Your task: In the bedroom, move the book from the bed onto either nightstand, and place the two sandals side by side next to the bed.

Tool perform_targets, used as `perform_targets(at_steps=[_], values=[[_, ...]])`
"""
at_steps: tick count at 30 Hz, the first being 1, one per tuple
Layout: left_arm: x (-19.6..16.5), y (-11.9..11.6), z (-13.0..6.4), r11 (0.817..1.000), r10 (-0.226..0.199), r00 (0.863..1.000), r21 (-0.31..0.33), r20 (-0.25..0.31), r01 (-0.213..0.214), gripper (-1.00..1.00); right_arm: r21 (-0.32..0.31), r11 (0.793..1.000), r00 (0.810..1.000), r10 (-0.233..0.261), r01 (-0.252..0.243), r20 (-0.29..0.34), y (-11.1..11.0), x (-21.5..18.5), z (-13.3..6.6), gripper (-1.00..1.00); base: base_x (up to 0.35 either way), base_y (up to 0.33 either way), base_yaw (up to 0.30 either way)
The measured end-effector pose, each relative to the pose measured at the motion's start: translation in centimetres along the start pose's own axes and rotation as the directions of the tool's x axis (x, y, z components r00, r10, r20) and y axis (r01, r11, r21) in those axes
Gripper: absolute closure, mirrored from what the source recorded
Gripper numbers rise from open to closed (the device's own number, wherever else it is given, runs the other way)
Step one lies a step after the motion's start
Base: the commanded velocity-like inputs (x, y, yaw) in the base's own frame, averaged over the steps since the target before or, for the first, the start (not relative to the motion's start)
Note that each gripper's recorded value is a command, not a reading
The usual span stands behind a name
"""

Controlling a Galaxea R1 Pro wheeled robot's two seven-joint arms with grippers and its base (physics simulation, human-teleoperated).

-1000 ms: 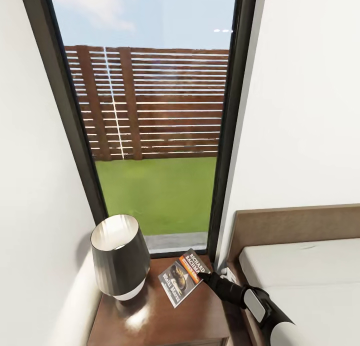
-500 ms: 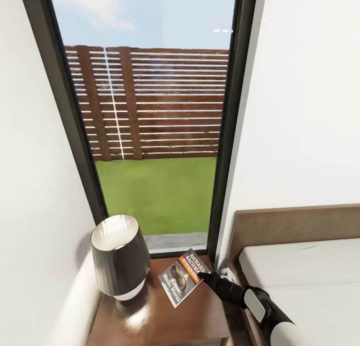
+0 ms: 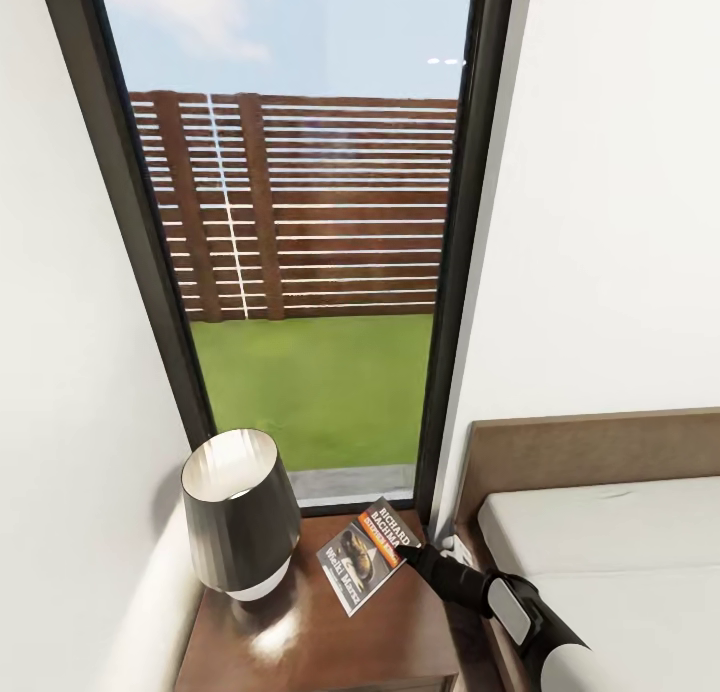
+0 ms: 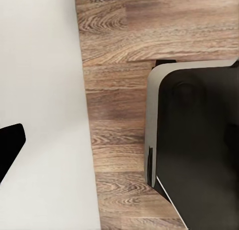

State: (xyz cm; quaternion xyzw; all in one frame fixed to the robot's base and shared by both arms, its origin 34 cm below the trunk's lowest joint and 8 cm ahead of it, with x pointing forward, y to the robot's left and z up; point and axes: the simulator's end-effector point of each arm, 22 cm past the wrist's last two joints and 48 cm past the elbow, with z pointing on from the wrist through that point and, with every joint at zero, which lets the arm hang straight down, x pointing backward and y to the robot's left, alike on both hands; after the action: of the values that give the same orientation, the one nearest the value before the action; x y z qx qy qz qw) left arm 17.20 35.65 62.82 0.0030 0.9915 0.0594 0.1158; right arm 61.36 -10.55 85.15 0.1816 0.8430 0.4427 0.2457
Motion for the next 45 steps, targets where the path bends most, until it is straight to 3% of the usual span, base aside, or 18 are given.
perform_targets(at_steps=[15, 27, 37, 45], values=[[-1.7, -0.8, 0.2, 1.0, -0.004, 0.999, 0.019, 0.044, 0.003, -1.0, 0.001, 1.0, 1.0, -0.001, 0.001, -0.002, 0.0, 0.1, 0.0, 1.0, 0.0, 0.0, 0.0], [-13.2, -1.8, 1.4, 0.999, -0.028, 0.982, 0.044, 0.186, 0.02, -1.0, 0.019, 1.0, 1.0, -0.001, 0.001, -0.007, -0.4, 0.3, 0.1, 1.0, 0.0, 0.0, 0.0], [-17.0, -1.8, 2.1, 0.999, -0.036, 0.975, 0.043, 0.221, 0.027, -1.0, 0.042, 0.999, 1.0, 0.002, -0.001, -0.013, -1.1, 0.6, 0.9, 1.0, 0.0, 0.0, 0.0], [-17.8, -1.5, 2.1, 0.999, -0.04, 0.972, 0.04, 0.231, 0.031, -1.0, 0.043, 0.999, 1.0, 0.002, -0.002, -0.012, -1.0, 0.6, 0.9, 1.0, 0.0, 0.0, 0.0]])
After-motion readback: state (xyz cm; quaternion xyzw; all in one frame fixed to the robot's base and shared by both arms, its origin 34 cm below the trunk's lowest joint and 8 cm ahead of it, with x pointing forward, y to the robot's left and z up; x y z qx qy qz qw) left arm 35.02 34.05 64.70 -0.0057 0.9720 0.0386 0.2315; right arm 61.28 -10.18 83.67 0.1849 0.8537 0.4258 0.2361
